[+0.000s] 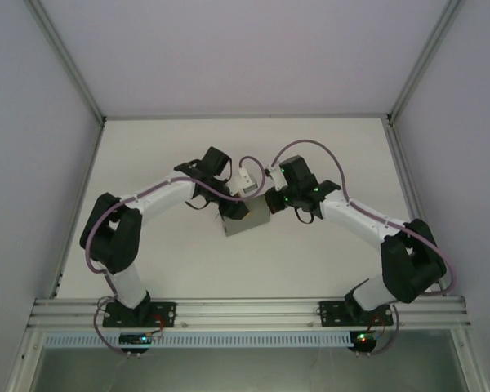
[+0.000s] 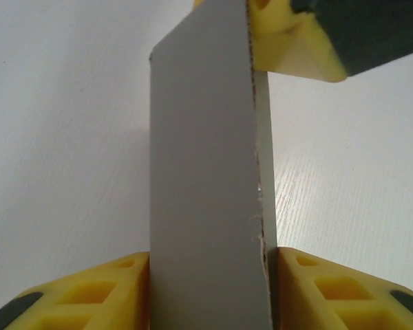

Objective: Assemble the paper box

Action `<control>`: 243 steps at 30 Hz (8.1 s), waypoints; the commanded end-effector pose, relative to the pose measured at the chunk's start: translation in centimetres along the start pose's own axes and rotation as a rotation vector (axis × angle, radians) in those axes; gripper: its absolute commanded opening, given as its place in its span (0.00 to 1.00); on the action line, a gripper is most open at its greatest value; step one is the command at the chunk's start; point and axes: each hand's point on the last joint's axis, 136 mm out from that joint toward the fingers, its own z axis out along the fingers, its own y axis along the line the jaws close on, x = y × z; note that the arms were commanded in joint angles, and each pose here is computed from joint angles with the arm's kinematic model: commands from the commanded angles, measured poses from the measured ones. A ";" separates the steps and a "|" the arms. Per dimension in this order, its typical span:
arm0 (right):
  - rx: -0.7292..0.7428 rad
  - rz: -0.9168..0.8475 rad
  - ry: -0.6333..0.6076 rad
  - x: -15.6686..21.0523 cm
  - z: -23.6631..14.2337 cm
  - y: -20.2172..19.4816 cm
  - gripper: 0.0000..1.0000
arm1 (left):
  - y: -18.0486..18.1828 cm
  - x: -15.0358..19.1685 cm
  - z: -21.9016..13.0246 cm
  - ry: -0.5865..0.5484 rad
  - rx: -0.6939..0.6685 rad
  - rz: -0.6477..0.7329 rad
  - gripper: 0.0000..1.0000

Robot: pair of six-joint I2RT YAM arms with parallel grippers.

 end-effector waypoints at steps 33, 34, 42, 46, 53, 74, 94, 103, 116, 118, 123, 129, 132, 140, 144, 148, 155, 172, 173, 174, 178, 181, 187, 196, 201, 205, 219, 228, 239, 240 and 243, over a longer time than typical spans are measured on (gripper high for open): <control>0.250 0.189 0.167 2.7 -0.5 0.4 0.00 | 1.5 3.7 -8.8 -0.151 -0.480 -0.428 0.44; 0.249 0.189 0.169 2.7 -0.5 0.4 0.00 | 1.5 3.8 -8.7 -0.151 -0.480 -0.430 0.43; 0.241 0.182 0.193 2.9 -0.2 1.0 0.00 | 1.5 3.2 -8.7 -0.204 -0.472 -0.443 0.21; 0.256 0.198 0.192 3.0 -0.2 1.2 0.00 | 1.9 3.3 -8.9 -0.212 -0.498 -0.518 0.03; 0.346 0.274 0.172 3.9 -0.3 1.2 0.00 | 1.0 4.0 -9.1 -0.223 -0.499 -0.788 0.00; 0.365 0.312 0.170 5.0 -0.3 1.5 0.00 | 1.4 4.1 -8.1 -0.090 -0.489 -0.989 0.00; 0.364 0.315 0.188 5.7 0.1 1.5 0.00 | 1.4 3.5 -8.0 -0.039 -0.343 -1.074 0.00; 0.384 0.322 0.165 5.9 0.5 1.2 0.00 | 0.6 6.2 -5.9 -0.006 -0.316 -1.174 0.00; 0.420 0.297 0.120 6.4 0.3 1.0 0.00 | 0.2 5.4 -6.0 -0.049 -0.314 -1.115 0.00; 0.424 0.293 0.105 6.4 0.4 0.9 0.00 | 0.0 7.7 -5.2 -0.014 -0.353 -1.125 0.00; 0.419 0.264 0.078 6.8 0.2 1.1 0.00 | -0.8 11.8 -4.2 0.027 -0.432 -1.104 0.00; 0.337 0.184 0.055 6.8 -0.1 2.5 0.15 | -0.2 12.9 -4.2 0.025 -0.508 -1.098 0.00; 0.244 0.120 0.038 5.7 -0.8 3.6 0.37 | 0.1 12.8 -4.2 0.033 -0.525 -1.083 0.00; 0.077 0.053 -0.102 0.9 -3.8 5.4 0.81 | 0.1 12.6 -3.7 0.042 -0.541 -1.037 0.00; 0.091 0.142 -0.157 -1.1 -4.2 3.8 0.82 | -0.3 12.6 -3.6 0.047 -0.541 -1.006 0.00; 0.100 0.286 -0.138 -1.2 -3.3 1.0 0.71 | -0.1 11.4 -3.8 0.010 -0.532 -0.978 0.00; 0.070 0.376 -0.021 2.6 -0.5 -0.2 0.50 | 0.0 10.6 -3.7 0.007 -0.522 -0.962 0.00; 0.123 0.386 -0.022 9.4 1.9 -1.4 0.38 | -1.4 4.4 -8.9 -0.228 -0.309 -0.977 0.77; 0.107 0.385 -0.021 9.5 2.1 -1.2 0.38 | -0.7 4.8 -8.4 -0.218 -0.317 -1.002 0.78; 0.089 0.384 -0.015 9.6 2.2 -0.9 0.38 | -0.1 5.1 -8.0 -0.207 -0.316 -1.018 0.78; 0.072 0.353 -0.033 9.5 2.3 -0.9 0.38 | 1.0 5.8 -5.6 -0.175 -0.260 -1.044 0.76; 0.060 0.260 -0.042 9.5 2.6 -0.7 0.38 | 1.4 6.1 -4.3 -0.188 -0.199 -1.073 0.72; -0.048 0.049 0.014 12.2 3.7 0.8 0.39 | 1.7 8.8 -3.0 -0.183 -0.188 -1.138 0.58; -0.084 -0.080 -0.018 14.8 5.5 0.5 0.37 | 2.0 12.7 -1.2 -0.154 -0.180 -1.243 0.38; -0.065 -0.125 -0.001 16.0 5.7 0.2 0.37 | 2.0 13.2 -1.0 -0.125 -0.189 -1.266 0.36; -0.080 -0.112 0.019 14.9 5.2 0.5 0.38 | 2.1 12.1 -1.8 -0.140 -0.189 -1.245 0.37; -0.128 -0.030 -0.139 -2.6 -2.9 2.7 0.99 | 3.7 2.0 -9.8 -0.341 -0.273 -0.989 0.97; -0.136 -0.367 0.030 -2.0 -1.3 7.0 0.99 | 7.1 7.4 -16.6 -0.370 -0.674 -1.073 1.00; 0.067 -0.570 0.310 0.5 4.4 6.1 0.96 | 7.2 15.2 -19.8 -0.417 -0.816 -1.260 1.00; 0.063 -0.588 0.325 0.7 4.7 6.2 0.93 | 7.1 15.3 -19.6 -0.416 -0.809 -1.260 0.99; 0.092 -0.641 0.357 1.0 5.4 5.9 0.77 | 6.9 15.5 -19.1 -0.415 -0.789 -1.263 1.00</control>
